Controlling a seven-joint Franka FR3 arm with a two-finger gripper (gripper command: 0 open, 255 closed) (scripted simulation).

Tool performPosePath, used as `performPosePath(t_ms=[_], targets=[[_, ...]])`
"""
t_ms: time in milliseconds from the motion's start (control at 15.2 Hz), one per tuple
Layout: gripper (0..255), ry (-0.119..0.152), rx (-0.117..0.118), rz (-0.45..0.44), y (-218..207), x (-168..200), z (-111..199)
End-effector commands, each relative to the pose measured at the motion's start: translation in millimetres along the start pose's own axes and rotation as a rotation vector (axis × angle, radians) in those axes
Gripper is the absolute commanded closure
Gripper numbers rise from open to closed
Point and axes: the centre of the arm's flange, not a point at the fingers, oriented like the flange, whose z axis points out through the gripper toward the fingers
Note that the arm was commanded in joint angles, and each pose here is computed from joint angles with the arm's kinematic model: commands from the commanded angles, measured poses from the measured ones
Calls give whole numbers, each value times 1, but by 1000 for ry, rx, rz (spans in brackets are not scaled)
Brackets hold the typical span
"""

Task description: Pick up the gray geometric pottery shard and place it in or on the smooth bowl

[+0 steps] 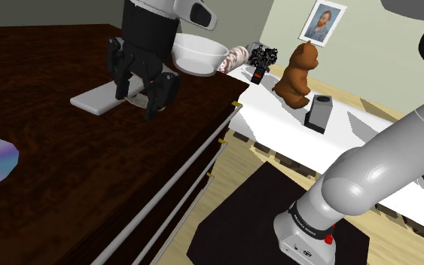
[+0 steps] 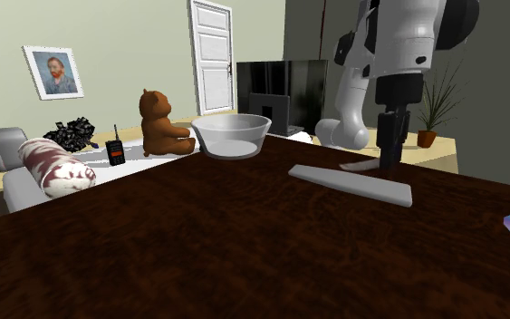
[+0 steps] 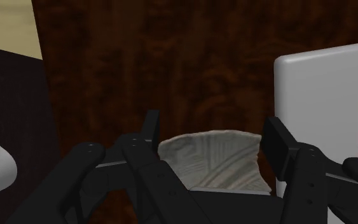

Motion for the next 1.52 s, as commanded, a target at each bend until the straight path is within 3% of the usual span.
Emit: performPosePath(t_ms=[0, 1452], targets=[[255, 0, 0, 0, -2, -1, -10], [255, 0, 0, 0, -12, -16, -125]])
